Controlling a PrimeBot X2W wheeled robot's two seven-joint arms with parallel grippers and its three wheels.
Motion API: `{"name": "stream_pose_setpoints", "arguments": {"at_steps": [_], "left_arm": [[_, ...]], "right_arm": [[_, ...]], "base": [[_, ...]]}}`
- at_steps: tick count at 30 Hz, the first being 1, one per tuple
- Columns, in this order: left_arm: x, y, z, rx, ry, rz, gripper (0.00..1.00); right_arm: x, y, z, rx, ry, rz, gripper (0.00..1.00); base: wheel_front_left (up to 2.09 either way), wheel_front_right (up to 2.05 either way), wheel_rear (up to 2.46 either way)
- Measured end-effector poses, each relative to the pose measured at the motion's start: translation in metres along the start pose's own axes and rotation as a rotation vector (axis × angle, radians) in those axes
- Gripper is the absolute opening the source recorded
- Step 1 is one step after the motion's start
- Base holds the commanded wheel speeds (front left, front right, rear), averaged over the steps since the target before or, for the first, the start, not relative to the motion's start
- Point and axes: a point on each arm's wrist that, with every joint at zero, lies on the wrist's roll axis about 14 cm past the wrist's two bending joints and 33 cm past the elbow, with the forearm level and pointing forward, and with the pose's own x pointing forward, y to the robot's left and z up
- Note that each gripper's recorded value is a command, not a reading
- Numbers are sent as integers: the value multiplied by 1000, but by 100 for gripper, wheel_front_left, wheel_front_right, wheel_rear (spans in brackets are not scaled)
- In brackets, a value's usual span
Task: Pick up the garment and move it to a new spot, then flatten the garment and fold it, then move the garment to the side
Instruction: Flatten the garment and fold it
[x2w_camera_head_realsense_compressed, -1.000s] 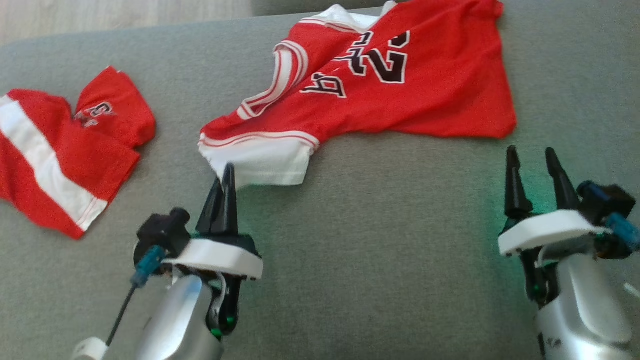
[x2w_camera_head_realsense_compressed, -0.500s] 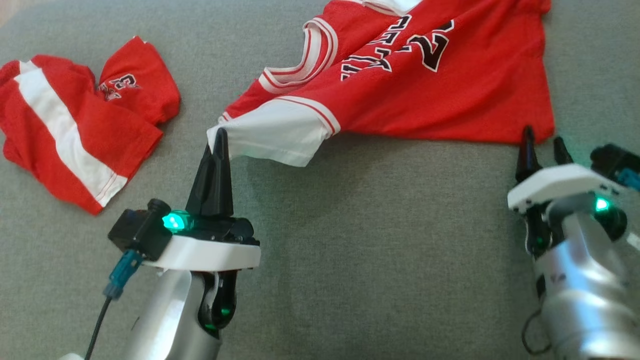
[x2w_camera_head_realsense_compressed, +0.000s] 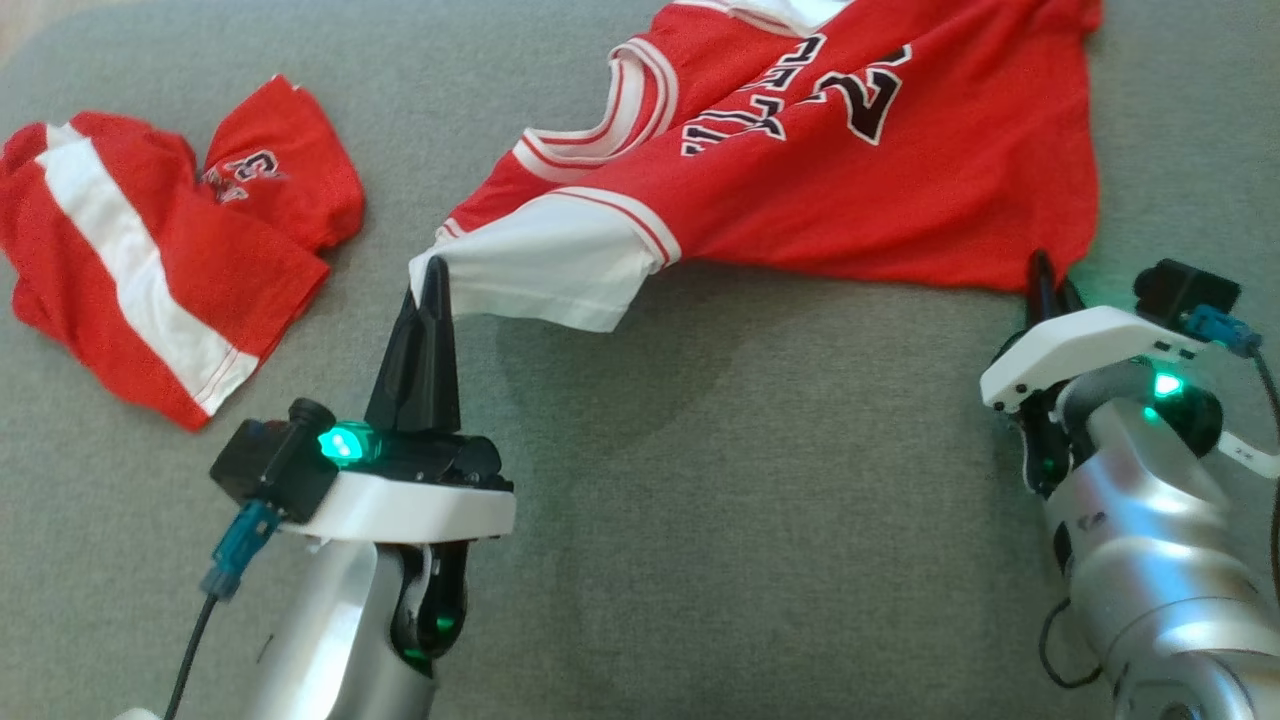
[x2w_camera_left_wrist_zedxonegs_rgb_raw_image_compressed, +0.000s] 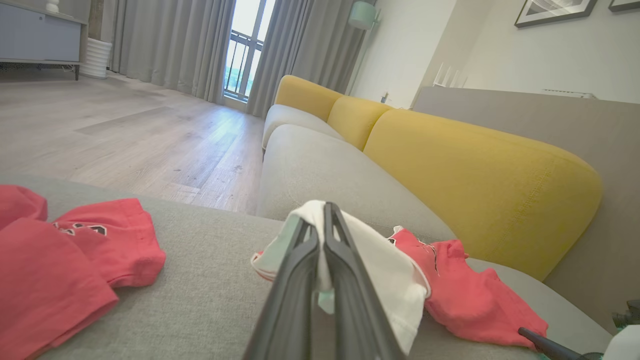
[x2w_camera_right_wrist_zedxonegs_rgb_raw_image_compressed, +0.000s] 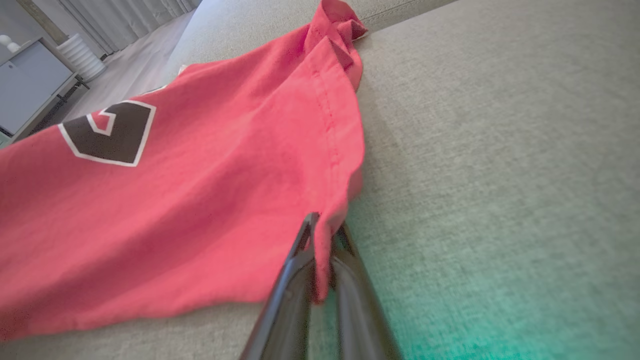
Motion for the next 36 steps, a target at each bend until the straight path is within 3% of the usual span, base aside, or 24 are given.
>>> {"name": "stream_pose_setpoints", "arguments": {"at_steps": [4,12,21,26,32,36], "left_arm": [[0,-3,5,8,-14,-6,0],[3,-12,34,11,-98,-33,0],[-2,-41,112,-7,-319,-113,0],[-17,-76,172,3,-492,-213,0],[-41,-108,225,-27,-635,-315,0],[-48,-111,238,-58,-653,-325,0]], "right_arm": [[-8,-1,10,-8,-30,0,0],[-37,0,91,-67,-304,33,0],[-101,27,174,-186,-563,117,0],[-157,37,224,-280,-700,150,0],[-210,36,239,-327,-743,149,0],[-221,30,231,-336,-715,133,0]], "base": [[0,0,0],[0,0,0],[0,0,0],[0,0,0],[0,0,0],[0,0,0]]}}
